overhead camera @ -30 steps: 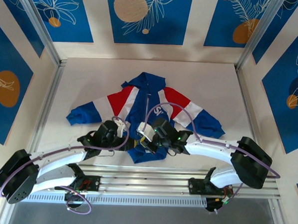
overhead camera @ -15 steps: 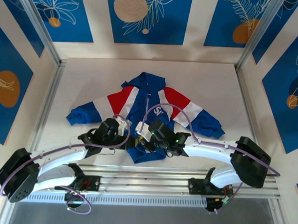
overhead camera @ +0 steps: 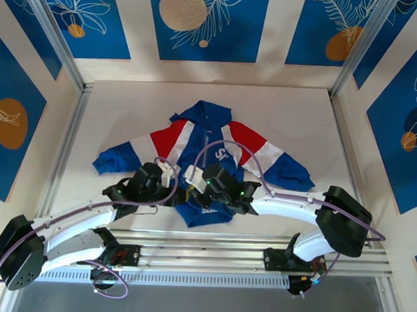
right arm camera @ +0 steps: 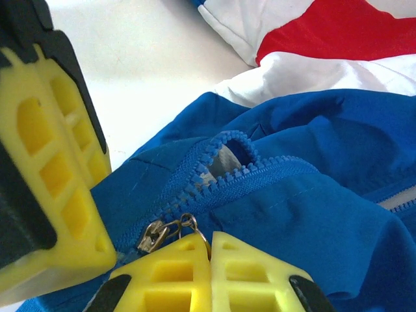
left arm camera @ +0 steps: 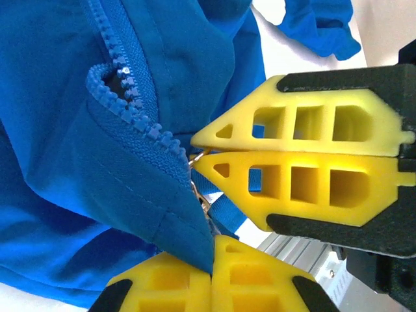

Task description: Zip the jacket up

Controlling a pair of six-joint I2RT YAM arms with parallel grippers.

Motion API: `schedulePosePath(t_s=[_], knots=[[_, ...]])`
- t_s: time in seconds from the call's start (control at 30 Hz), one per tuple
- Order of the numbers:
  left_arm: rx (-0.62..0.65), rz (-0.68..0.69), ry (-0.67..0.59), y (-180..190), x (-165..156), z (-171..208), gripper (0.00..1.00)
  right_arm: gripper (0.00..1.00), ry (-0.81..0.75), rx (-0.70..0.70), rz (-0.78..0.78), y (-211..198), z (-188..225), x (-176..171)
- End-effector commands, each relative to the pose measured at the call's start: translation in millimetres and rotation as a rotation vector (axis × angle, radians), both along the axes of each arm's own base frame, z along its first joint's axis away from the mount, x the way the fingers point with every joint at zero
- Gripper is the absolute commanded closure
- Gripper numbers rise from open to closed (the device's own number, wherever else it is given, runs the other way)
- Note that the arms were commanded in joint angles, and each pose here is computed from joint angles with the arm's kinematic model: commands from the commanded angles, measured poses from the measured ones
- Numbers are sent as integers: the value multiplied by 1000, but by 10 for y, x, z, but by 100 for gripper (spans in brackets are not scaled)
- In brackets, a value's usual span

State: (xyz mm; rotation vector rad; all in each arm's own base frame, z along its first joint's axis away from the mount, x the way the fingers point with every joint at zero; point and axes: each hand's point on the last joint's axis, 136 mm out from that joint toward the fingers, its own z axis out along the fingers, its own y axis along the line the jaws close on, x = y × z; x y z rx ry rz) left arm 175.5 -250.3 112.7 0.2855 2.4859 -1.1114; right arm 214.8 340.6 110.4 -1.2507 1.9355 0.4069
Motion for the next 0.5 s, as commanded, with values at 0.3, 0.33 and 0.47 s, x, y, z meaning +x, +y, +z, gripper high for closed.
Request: schedulePosePath(t_s=[0.3, 0.33, 0.47], knots=[[39, -172, 75, 46, -392, 34, 100, 100, -27, 61, 2, -92, 252, 182], [38, -179, 74, 43, -400, 46, 100, 100, -18, 51, 6, -112, 225, 155], [20, -216, 82, 15, -455, 55, 100, 100, 2, 52, 21, -167, 207, 80]])
